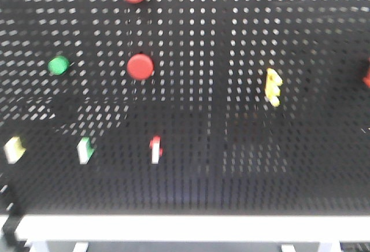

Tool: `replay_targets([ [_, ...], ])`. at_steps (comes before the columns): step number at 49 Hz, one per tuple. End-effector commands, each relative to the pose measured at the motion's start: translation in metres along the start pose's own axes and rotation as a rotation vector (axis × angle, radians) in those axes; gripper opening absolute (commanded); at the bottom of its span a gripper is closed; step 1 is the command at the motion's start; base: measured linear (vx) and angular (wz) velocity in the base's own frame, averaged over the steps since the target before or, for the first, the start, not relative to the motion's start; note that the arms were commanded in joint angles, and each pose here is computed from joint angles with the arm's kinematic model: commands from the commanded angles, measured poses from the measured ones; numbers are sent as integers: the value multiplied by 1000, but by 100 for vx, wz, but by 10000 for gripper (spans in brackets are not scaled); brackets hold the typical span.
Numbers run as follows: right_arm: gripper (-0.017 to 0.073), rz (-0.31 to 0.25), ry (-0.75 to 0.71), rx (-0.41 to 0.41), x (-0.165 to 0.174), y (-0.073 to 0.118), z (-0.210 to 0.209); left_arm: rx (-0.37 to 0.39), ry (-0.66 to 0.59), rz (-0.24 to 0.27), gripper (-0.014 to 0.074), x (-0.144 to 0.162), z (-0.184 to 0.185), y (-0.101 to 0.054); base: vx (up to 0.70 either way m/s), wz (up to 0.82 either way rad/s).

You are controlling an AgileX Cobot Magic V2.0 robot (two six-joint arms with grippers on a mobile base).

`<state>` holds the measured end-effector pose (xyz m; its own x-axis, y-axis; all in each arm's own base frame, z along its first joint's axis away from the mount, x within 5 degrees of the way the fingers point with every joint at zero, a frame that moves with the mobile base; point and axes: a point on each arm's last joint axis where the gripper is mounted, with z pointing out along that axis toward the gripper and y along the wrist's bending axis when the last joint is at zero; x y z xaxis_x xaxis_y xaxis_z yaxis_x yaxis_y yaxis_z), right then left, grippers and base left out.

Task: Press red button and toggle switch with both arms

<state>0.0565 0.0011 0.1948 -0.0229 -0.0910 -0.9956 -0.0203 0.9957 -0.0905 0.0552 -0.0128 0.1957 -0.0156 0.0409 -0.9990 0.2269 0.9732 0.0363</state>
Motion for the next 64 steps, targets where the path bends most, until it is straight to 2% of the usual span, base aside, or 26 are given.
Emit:
replay_targets([
  [1, -3, -10, -80, 8, -4, 0, 0, -1, -66, -11, 2, 3, 0, 0, 32, -4],
  [16, -3, -10, -80, 8, -4, 0, 0, -1, -66, -11, 2, 3, 0, 0, 23, -8],
  [46, -3, -10, -80, 8, -4, 0, 0, -1, -67, -11, 2, 3, 0, 0, 3, -4],
  [51, -3, 4, -89, 8, -5, -1, -1, -1, -86, -10, 2, 0, 0, 0, 0, 0],
  [55, -3, 14, -205, 19, -17, -2, -2, -3, -170, -21, 2, -11, -2, 0, 0, 0],
  [59, -3, 69, -390, 30, -39, -4, -9, 0, -305, -94, 2, -31, -6, 2, 0, 0],
  [61, -3, 87, -483, 32, -56, -6, -14, 3, -339, -112, 2, -43, -9, 2, 0, 0],
  [64, -3, 101, -555, 31, -81, -8, -23, 5, -373, -109, 2, -69, -15, 3, 0, 0],
])
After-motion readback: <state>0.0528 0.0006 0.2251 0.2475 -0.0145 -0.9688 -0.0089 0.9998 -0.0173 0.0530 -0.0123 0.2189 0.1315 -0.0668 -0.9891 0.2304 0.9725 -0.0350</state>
